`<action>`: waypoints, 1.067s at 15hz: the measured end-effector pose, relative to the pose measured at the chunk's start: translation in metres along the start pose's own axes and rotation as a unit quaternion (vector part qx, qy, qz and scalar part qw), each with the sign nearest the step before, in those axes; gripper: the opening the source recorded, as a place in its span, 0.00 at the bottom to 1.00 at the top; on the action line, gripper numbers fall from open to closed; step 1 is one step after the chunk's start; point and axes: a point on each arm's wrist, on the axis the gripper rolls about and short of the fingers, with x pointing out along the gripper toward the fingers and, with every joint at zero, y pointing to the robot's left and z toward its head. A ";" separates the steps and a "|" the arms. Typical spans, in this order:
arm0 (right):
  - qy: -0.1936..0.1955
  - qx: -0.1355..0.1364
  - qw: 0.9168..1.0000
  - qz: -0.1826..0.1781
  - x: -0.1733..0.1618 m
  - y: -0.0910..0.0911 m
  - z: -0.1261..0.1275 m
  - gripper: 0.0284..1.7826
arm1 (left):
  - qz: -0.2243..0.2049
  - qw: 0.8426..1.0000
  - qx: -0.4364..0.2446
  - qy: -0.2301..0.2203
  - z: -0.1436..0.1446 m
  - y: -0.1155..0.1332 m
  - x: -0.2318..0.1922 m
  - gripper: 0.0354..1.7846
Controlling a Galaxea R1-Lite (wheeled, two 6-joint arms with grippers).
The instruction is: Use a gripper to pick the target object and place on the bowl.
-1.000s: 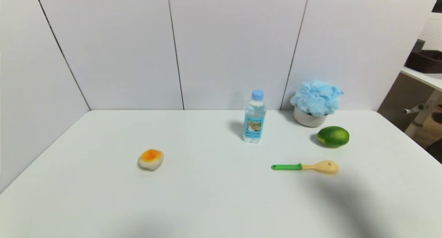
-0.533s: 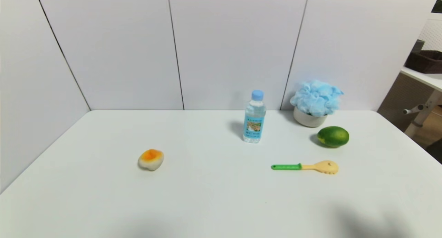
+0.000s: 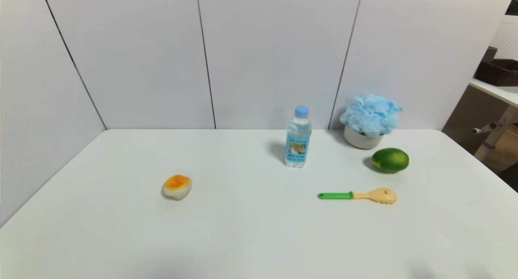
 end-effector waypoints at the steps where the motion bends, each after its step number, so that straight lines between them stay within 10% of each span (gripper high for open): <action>1: -0.008 0.000 1.000 0.007 -0.003 0.001 -0.007 0.95 | 0.000 1.000 0.000 0.000 0.000 0.000 0.000 0.94; 16: -0.026 -0.002 0.996 0.085 -0.021 0.012 -0.078 0.95 | 0.000 1.000 0.000 0.000 0.000 0.000 0.000 0.94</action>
